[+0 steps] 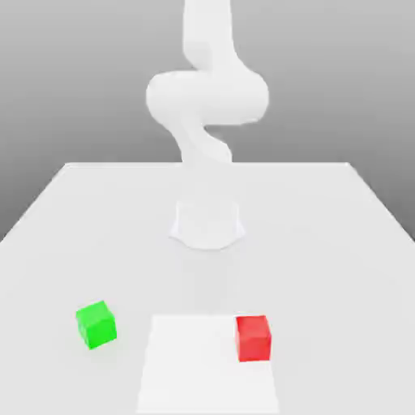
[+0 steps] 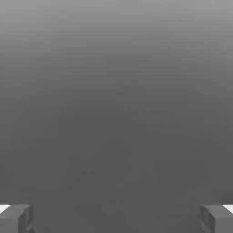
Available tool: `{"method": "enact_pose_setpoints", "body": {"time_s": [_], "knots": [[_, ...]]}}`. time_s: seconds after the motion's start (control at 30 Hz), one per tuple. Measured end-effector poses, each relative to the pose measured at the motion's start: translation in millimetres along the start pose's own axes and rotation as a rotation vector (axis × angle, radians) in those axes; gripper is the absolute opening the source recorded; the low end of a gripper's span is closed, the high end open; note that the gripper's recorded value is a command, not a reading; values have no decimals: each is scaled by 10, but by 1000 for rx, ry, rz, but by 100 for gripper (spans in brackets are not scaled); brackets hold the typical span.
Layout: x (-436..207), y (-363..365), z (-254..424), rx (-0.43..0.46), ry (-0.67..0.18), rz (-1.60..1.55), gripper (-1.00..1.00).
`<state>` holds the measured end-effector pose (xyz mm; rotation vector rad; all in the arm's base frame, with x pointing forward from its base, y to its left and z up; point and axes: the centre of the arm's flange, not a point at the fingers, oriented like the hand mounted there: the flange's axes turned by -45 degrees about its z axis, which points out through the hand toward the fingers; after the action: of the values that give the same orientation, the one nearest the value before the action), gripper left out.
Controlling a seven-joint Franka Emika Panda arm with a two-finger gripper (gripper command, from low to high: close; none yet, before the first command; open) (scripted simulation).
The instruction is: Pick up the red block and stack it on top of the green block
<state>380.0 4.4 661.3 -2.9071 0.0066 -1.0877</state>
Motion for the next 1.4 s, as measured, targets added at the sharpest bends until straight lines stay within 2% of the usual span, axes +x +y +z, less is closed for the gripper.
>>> {"method": "enact_pose_setpoints", "body": {"time_s": [0.17,0.33,0.63,0.87,0.9,1.13,1.33,1.4], "knots": [[-405,-144,1264,49,-194,2,0],[-1081,-333,2258,62,-375,-8,0],[-2742,-531,3378,-1,-684,-63,0],[-3324,-496,3904,-15,-716,-69,0],[-3364,-493,3940,-15,-717,-68,-100],[-3355,-495,3932,-15,-716,-68,-100],[-2999,-517,3528,-15,-716,-69,-100],[-2893,-272,3459,-39,-712,-16,-100]]}}
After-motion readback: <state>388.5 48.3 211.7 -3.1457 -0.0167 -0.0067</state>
